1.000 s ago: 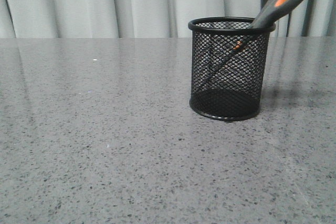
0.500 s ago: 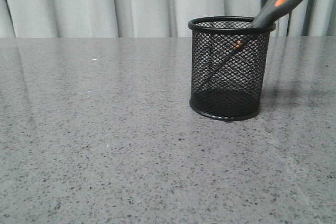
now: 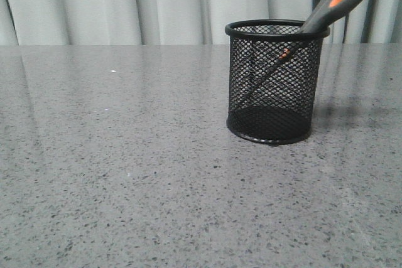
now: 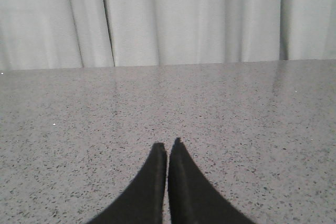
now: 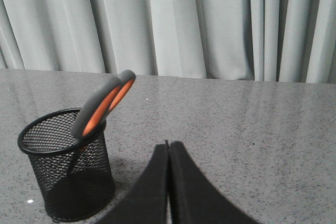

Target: Put scissors into bucket

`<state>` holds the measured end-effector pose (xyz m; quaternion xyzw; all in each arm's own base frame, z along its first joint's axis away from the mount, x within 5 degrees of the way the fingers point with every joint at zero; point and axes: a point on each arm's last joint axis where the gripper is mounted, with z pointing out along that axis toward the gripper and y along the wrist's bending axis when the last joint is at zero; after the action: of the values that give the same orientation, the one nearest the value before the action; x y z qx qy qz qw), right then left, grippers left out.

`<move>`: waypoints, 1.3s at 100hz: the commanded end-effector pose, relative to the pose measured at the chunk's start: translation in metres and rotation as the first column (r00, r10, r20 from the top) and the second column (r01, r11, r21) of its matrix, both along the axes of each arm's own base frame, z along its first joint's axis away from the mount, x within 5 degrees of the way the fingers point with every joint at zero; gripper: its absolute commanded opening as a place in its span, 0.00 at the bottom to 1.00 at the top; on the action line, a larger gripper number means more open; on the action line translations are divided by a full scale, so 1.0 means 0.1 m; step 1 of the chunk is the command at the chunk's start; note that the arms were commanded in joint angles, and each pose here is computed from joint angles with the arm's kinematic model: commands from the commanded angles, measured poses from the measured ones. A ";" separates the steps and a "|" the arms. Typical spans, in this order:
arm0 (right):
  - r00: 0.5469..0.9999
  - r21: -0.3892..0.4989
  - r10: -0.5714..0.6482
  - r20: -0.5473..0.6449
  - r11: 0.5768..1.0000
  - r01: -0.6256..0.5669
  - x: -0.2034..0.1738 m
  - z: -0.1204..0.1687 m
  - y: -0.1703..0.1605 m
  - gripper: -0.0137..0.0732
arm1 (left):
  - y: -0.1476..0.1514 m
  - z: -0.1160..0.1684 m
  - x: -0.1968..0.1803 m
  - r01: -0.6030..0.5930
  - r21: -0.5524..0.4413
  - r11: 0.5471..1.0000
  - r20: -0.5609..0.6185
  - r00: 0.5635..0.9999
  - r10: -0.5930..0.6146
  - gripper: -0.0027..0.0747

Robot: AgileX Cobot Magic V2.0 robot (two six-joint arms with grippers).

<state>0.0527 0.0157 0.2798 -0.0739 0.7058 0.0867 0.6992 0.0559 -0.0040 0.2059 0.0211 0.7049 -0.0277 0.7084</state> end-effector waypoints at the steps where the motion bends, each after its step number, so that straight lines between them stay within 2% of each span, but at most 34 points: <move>1: 0.996 -0.046 -0.035 0.082 0.998 0.039 0.00 0.12 -0.03 0.08 | 0.01 0.03 -0.02 -0.003 -0.025 1.000 0.094 0.996 0.005 0.01; 22: 0.991 -0.128 -0.120 0.053 0.984 0.126 0.06 -0.08 -0.09 0.08 | 0.01 0.03 -0.02 -0.003 -0.025 1.000 0.094 0.996 0.005 0.01; 48: 0.980 -0.115 -0.175 0.096 0.976 0.185 -0.01 -0.57 -0.13 0.08 | 0.01 0.03 -0.02 -0.003 -0.025 1.000 0.094 0.996 0.005 0.01; 60: 0.982 -0.113 -0.177 0.069 0.976 0.184 0.03 -0.81 -0.13 0.08 | 0.01 0.03 -0.02 -0.003 -0.025 1.000 0.094 0.996 0.005 0.01; 66: 0.983 -0.103 -0.178 0.034 0.978 0.181 0.03 -0.84 -0.13 0.08 | 0.01 0.03 -0.02 -0.003 -0.025 1.000 0.094 0.996 0.005 0.01; 130: 0.984 -0.126 -0.179 0.024 0.975 0.181 0.03 -0.86 -0.13 0.08 | 0.01 0.03 -0.02 -0.003 -0.025 1.000 0.093 0.996 0.005 0.01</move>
<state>0.0559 0.0032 0.1947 -0.0549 0.7331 -0.0128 0.6778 0.0559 -0.0040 0.2061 0.0210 0.7042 -0.0277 0.7092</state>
